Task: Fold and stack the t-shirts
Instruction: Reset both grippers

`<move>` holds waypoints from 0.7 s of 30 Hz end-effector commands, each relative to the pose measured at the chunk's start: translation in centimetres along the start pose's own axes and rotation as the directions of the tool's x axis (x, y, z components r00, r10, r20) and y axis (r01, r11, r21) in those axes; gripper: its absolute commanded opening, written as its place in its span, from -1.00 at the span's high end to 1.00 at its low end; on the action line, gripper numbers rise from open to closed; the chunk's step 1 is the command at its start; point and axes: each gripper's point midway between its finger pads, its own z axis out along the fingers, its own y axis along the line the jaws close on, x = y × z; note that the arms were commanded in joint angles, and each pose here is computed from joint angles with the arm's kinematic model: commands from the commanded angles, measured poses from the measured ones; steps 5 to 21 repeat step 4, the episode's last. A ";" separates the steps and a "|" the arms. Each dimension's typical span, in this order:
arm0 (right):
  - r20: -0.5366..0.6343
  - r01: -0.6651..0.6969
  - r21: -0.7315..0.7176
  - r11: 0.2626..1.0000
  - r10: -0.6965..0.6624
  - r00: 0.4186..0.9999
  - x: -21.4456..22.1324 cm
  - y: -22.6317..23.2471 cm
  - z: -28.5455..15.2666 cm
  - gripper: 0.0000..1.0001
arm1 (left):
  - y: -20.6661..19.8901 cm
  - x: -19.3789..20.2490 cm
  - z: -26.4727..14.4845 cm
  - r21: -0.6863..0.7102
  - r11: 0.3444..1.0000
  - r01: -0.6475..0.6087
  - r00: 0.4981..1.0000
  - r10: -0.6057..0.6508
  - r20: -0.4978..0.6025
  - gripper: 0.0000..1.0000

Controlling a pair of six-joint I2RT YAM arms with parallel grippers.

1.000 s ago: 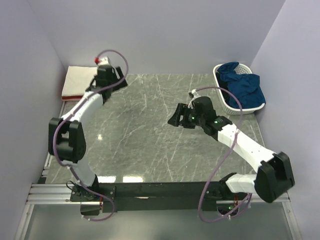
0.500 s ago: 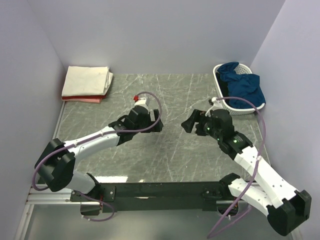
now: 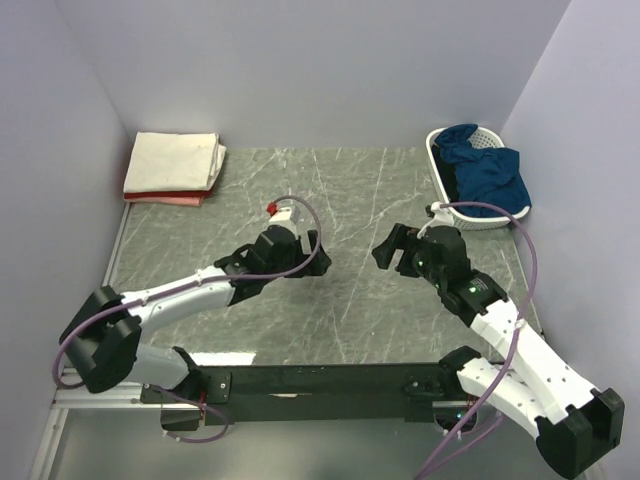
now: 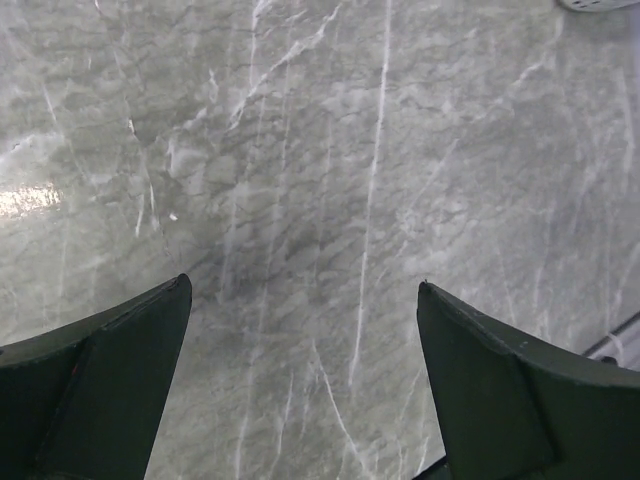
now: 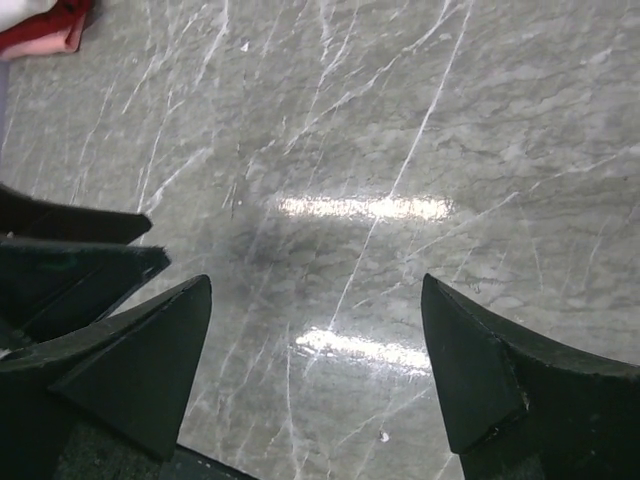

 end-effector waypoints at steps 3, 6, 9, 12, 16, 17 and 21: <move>0.072 -0.007 0.027 1.000 0.005 0.997 -1.5 -0.4 -0.4 -0.84 | -2.9 -3.1 -2.8 0.140 0.990 0.016 0.991 -0.034 0.126 -0.99; 0.072 -0.010 0.031 0.999 0.008 0.997 -1.4 -0.5 -0.4 -0.85 | -2.9 -3.4 -3.3 0.141 0.990 0.015 0.990 -0.035 0.135 -0.99; 0.072 -0.010 0.031 0.999 0.008 0.997 -1.4 -0.5 -0.4 -0.85 | -2.9 -3.4 -3.3 0.141 0.990 0.015 0.990 -0.035 0.135 -0.99; 0.072 -0.010 0.031 0.999 0.008 0.997 -1.4 -0.5 -0.4 -0.85 | -2.9 -3.4 -3.3 0.141 0.990 0.015 0.990 -0.035 0.135 -0.99; 0.072 -0.010 0.031 0.999 0.008 0.997 -1.4 -0.5 -0.4 -0.85 | -2.9 -3.4 -3.3 0.141 0.990 0.015 0.990 -0.035 0.135 -0.99; 0.072 -0.010 0.031 0.999 0.008 0.997 -1.4 -0.5 -0.4 -0.85 | -2.9 -3.4 -3.3 0.141 0.990 0.015 0.990 -0.035 0.135 -0.99; 0.072 -0.010 0.031 0.999 0.008 0.997 -1.4 -0.5 -0.4 -0.85 | -2.9 -3.4 -3.3 0.141 0.990 0.015 0.990 -0.035 0.135 -0.99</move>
